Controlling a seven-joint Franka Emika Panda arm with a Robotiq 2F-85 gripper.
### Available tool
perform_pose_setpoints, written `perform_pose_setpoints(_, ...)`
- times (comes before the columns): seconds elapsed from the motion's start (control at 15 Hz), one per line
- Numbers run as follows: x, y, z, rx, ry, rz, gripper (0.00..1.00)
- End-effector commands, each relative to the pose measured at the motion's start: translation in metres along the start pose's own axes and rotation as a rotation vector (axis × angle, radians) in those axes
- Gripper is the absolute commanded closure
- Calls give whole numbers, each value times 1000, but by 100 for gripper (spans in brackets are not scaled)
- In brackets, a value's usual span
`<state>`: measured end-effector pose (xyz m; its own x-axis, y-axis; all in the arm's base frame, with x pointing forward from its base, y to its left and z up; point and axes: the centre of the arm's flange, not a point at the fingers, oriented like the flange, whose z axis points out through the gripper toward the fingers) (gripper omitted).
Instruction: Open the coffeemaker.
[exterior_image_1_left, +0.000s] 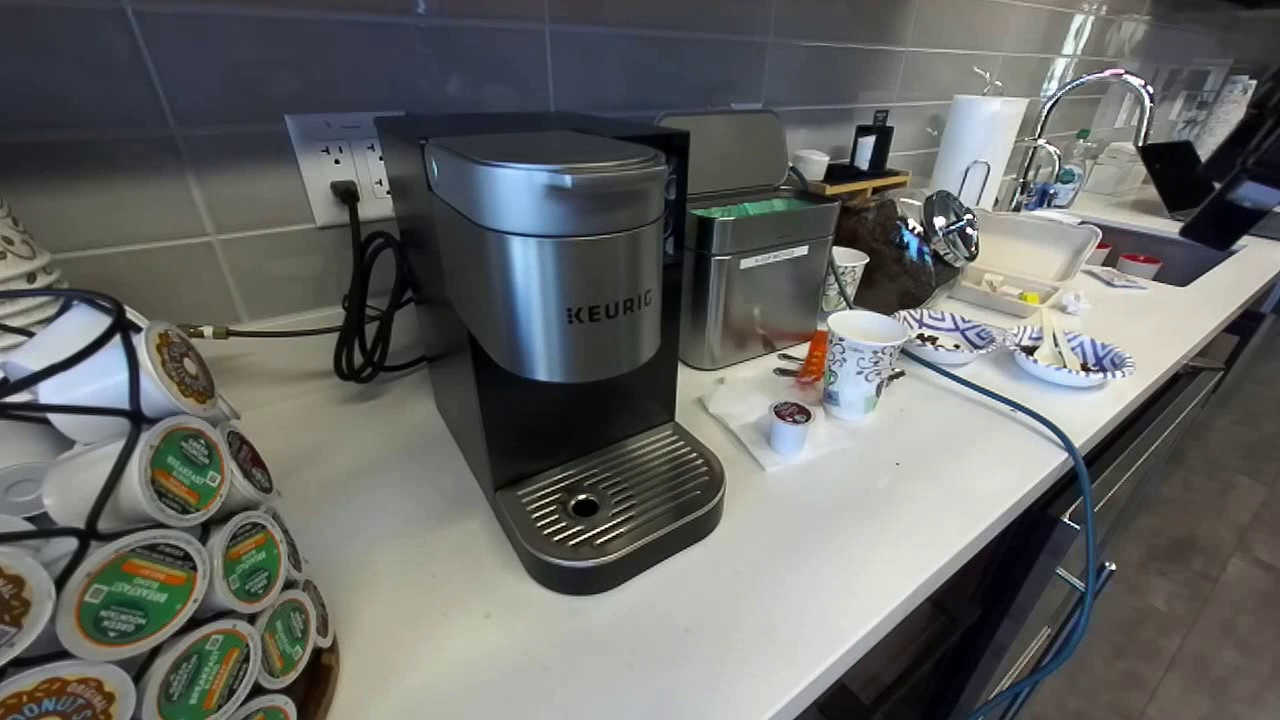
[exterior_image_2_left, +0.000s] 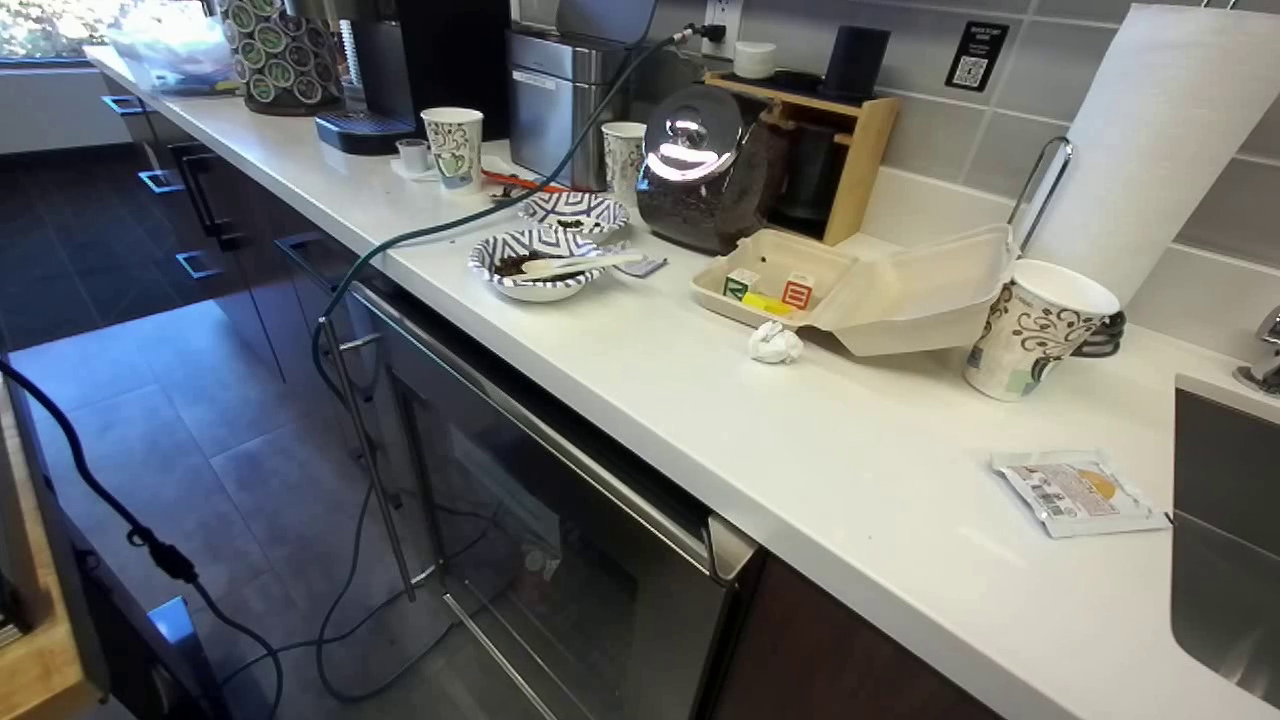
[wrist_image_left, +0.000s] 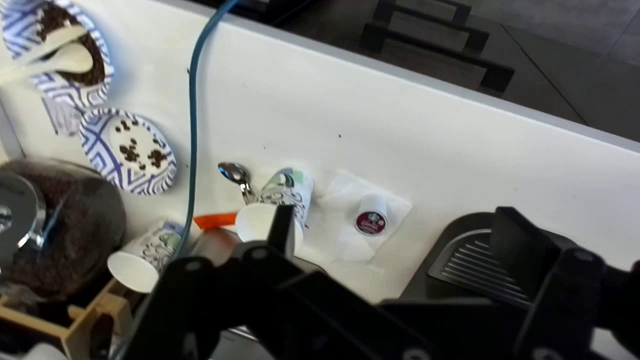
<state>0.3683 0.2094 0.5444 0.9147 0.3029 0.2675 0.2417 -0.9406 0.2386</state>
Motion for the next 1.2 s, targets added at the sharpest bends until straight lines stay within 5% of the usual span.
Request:
perform_pose_setpoints(0.0,44,-38,2,-18,65,-192,0)
perform_pose_setpoints(0.8,85,-102,-20,-7,171,-827,0)
perform_pose_setpoints(0.87,76,-98,-16,0,142,-734,0)
perform_pose_setpoints(1.07,79,-103,-22,-1,158,-795,0)
perform_pose_setpoints(1.13,83,-107,-20,-32,228,-833,0)
